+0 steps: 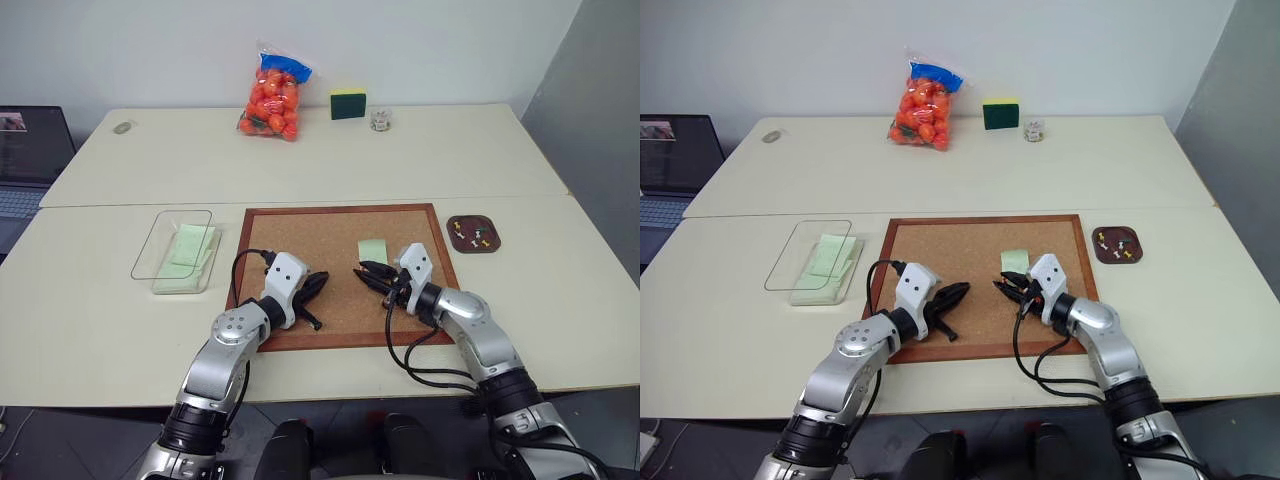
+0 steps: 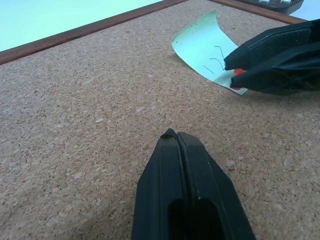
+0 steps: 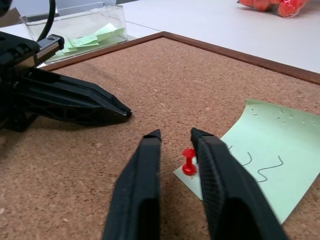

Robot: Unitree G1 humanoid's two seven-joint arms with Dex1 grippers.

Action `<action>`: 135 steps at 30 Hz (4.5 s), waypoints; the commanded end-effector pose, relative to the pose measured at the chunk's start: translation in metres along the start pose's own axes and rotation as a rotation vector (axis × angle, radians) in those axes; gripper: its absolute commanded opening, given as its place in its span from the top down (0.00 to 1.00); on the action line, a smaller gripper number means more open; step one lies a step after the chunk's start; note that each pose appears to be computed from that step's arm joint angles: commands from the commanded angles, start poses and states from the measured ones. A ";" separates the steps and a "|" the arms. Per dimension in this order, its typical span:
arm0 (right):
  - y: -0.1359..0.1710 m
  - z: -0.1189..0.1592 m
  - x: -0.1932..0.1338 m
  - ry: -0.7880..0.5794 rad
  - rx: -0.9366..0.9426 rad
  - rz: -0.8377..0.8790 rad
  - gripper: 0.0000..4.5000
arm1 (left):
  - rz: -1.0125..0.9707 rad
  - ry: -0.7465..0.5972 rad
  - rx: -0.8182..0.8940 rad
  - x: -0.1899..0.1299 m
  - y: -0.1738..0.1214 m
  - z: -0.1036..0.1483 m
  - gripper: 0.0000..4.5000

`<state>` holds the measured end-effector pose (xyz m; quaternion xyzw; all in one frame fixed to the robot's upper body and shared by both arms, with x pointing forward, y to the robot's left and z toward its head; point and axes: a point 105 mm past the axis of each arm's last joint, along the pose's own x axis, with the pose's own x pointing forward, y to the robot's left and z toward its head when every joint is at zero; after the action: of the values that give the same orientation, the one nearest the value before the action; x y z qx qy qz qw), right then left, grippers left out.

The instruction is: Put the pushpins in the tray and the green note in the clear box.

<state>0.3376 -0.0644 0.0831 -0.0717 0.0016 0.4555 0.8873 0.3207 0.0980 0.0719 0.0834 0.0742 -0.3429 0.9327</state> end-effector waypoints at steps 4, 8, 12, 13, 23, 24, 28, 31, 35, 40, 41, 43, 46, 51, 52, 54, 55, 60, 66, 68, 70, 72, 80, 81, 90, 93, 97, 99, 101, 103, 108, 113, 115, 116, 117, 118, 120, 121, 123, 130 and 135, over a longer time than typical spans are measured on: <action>-0.002 0.006 0.001 -0.021 -0.036 0.004 1.00 | 0.013 0.069 -0.016 -0.003 -0.001 -0.020 1.00; -0.004 0.013 -0.002 -0.056 -0.019 -0.015 1.00 | 0.014 0.070 -0.017 -0.004 -0.002 -0.020 1.00; -0.010 0.024 -0.007 -0.106 0.006 -0.046 1.00 | 0.014 0.072 -0.018 -0.005 -0.002 -0.021 1.00; -0.011 0.028 -0.008 -0.119 0.011 -0.054 1.00 | 0.013 0.072 -0.018 -0.005 -0.002 -0.022 1.00; -0.008 0.024 -0.013 -0.069 -0.017 -0.046 0.93 | 0.005 0.074 -0.017 -0.006 -0.005 -0.023 1.00; -0.007 0.023 -0.012 -0.064 -0.020 -0.042 0.90 | 0.005 0.073 -0.017 -0.006 -0.005 -0.023 1.00; 0.003 0.016 -0.008 -0.012 -0.056 0.005 0.73 | 0.003 0.074 -0.015 -0.006 -0.005 -0.022 1.00; 0.005 0.011 -0.004 0.009 -0.072 0.009 0.59 | 0.003 0.076 -0.015 -0.007 -0.005 -0.023 1.00; 0.005 0.012 0.001 0.008 -0.071 0.015 0.57 | 0.006 0.077 -0.018 -0.007 -0.005 -0.023 1.00; 0.005 0.013 0.005 0.006 -0.076 0.022 0.57 | 0.011 0.079 -0.019 -0.008 -0.005 -0.023 1.00; 0.004 0.013 0.006 0.007 -0.076 0.022 0.57 | 0.012 0.078 -0.020 -0.008 -0.005 -0.023 1.00; 0.004 0.013 0.005 0.009 -0.077 0.023 0.57 | 0.014 0.078 -0.021 -0.008 -0.005 -0.023 1.00; 0.003 0.012 0.005 0.009 -0.069 0.023 0.57 | 0.017 0.079 -0.023 -0.009 -0.005 -0.023 1.00; 0.003 0.011 0.004 0.016 -0.071 0.026 0.83 | 0.019 0.079 -0.023 -0.008 -0.003 -0.023 1.00; 0.002 0.011 0.004 0.017 -0.072 0.026 0.86 | 0.020 0.079 -0.022 -0.008 -0.002 -0.023 1.00; 0.003 0.011 0.004 0.018 -0.073 0.027 0.96 | 0.020 0.079 -0.020 -0.008 -0.001 -0.022 1.00; 0.003 0.011 0.004 0.017 -0.073 0.027 0.99 | 0.019 0.079 -0.020 -0.008 -0.002 -0.022 1.00; 0.000 0.014 0.003 -0.001 -0.067 0.011 0.99 | 0.017 0.078 -0.021 -0.008 -0.003 -0.022 1.00; -0.008 0.040 0.000 -0.122 -0.024 -0.039 0.99 | 0.019 0.079 -0.023 -0.008 -0.002 -0.023 1.00; -0.011 0.052 -0.001 -0.169 -0.001 -0.056 0.99 | 0.019 0.079 -0.023 -0.008 -0.002 -0.022 1.00; -0.010 0.064 -0.004 -0.201 0.002 -0.063 0.99 | 0.021 0.079 -0.024 -0.008 -0.002 -0.023 1.00; -0.012 0.066 -0.006 -0.200 -0.009 -0.082 0.99 | 0.019 0.080 -0.024 -0.008 -0.002 -0.023 1.00; -0.037 0.062 -0.018 -0.179 -0.005 -0.216 0.99 | 0.014 0.077 -0.022 -0.006 -0.002 -0.022 1.00; -0.040 0.062 -0.019 -0.179 -0.009 -0.231 0.99 | 0.014 0.077 -0.022 -0.006 -0.002 -0.022 1.00; -0.017 0.062 -0.016 -0.157 -0.013 -0.082 0.99 | 0.062 -0.018 0.092 0.001 0.011 0.005 1.00; -0.011 0.064 -0.017 -0.147 0.006 -0.015 1.00 | 0.030 -0.049 0.326 0.001 0.013 0.018 0.92; -0.005 0.066 -0.018 -0.130 0.027 0.063 1.00 | -0.030 -0.096 0.572 0.002 0.011 0.032 0.77; -0.003 0.066 -0.017 -0.116 0.020 0.095 1.00 | -0.057 -0.125 0.686 0.003 0.008 0.037 0.70; 0.001 0.067 -0.017 -0.109 0.013 0.133 1.00 | -0.079 -0.164 0.818 0.004 0.005 0.045 0.61; 0.006 0.069 -0.016 -0.106 0.014 0.174 1.00 | -0.093 -0.197 0.933 0.007 0.002 0.050 0.55; 0.015 0.071 -0.016 -0.097 0.027 0.229 1.00 | -0.079 -0.294 1.070 0.010 0.002 0.066 0.44; 0.023 0.072 -0.016 -0.096 0.048 0.269 1.00 | -0.110 -0.347 1.126 0.012 -0.004 0.070 0.44; 0.026 0.073 -0.016 -0.092 0.057 0.283 1.00 | -0.116 -0.375 1.143 0.011 -0.007 0.073 0.44; 0.027 0.072 -0.016 -0.090 0.062 0.290 1.00 | -0.124 -0.385 1.152 0.011 -0.009 0.074 0.44; 0.028 0.072 -0.016 -0.089 0.067 0.295 1.00 | -0.137 -0.393 1.163 0.011 -0.011 0.074 0.44; 0.029 0.073 -0.016 -0.088 0.071 0.299 1.00 | -0.153 -0.395 1.172 0.011 -0.013 0.073 0.44; 0.030 0.073 -0.015 -0.088 0.076 0.304 1.00 | -0.177 -0.391 1.184 0.011 -0.015 0.070 0.44; 0.030 0.073 -0.015 -0.087 0.077 0.306 1.00 | -0.181 -0.391 1.185 0.011 -0.015 0.069 0.44; 0.031 0.073 -0.015 -0.087 0.080 0.309 1.00 | -0.192 -0.399 1.195 0.011 -0.017 0.069 0.44; 0.032 0.073 -0.015 -0.086 0.082 0.315 1.00 | -0.229 -0.403 1.206 0.011 -0.021 0.066 0.48; 0.031 0.073 -0.015 -0.086 0.085 0.311 1.00 | -0.241 -0.398 1.203 0.011 -0.021 0.064 0.67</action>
<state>0.3040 -0.0527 0.1396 -0.0123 0.0180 0.5773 0.8162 0.3234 0.0658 0.1228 0.5152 -0.2782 -0.4313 0.6864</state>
